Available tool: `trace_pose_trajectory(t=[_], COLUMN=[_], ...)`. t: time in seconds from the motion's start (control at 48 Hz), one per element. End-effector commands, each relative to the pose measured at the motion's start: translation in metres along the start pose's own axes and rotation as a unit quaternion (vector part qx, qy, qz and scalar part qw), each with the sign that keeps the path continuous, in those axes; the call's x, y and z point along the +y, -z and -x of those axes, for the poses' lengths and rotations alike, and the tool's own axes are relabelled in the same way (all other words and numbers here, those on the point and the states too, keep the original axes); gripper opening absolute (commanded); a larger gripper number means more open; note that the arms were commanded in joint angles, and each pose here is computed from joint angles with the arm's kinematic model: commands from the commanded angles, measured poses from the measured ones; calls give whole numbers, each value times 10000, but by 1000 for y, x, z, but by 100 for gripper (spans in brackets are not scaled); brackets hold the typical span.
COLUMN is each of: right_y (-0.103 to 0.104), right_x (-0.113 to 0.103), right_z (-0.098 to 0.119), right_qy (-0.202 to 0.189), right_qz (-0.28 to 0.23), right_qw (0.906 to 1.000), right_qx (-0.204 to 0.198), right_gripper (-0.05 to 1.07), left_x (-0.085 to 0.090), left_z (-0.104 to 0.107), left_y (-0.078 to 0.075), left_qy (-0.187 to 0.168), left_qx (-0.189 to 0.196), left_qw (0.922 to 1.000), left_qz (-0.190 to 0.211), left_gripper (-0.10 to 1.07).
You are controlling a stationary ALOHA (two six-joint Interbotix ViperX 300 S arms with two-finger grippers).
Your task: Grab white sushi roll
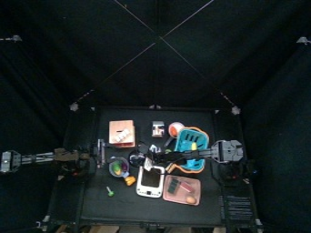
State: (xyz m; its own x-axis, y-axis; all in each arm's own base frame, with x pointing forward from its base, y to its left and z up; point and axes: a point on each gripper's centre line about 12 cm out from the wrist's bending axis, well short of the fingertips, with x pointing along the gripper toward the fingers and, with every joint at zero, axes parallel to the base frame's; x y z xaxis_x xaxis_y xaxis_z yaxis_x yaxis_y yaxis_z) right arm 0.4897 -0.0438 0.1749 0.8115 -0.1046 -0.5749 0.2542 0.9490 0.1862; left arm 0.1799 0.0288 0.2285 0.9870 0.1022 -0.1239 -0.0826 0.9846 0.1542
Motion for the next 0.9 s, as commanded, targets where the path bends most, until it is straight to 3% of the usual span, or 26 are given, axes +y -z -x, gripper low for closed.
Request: trace_pose_trajectory(t=[0.0, 0.188, 0.312, 0.417, 0.604, 0.875], right_y=[-31, -36, -27, -21, -14, 6], right_x=[5, -1, -7, -16, -25, -16], right_z=[35, 73, 89, 100, 128, 195], right_qy=[-366, -829, -1114, -1180, -1127, -1372], right_qz=[63, 400, 652, 818, 1060, 1246], right_qw=[9970, 9874, 9799, 9765, 9732, 9590], right_qx=[-677, -1289, -1518, -1608, -1700, -2144], right_gripper=[91, 91, 91, 91, 91, 91], left_x=[7, 33, 51, 58, 69, 77], left_z=[-3, -12, -22, -30, -38, -36], left_y=[-12, -32, -43, -42, -41, -22], left_qy=[-135, -757, -1166, -1364, -1686, -1994], left_qx=[-128, -116, 357, 902, 1747, 2575], left_qw=[9998, 9941, 9858, 9788, 9583, 9309], left_qz=[98, 766, 1152, 1236, 1507, 1655], left_gripper=[93, 93, 93, 93, 93, 94])
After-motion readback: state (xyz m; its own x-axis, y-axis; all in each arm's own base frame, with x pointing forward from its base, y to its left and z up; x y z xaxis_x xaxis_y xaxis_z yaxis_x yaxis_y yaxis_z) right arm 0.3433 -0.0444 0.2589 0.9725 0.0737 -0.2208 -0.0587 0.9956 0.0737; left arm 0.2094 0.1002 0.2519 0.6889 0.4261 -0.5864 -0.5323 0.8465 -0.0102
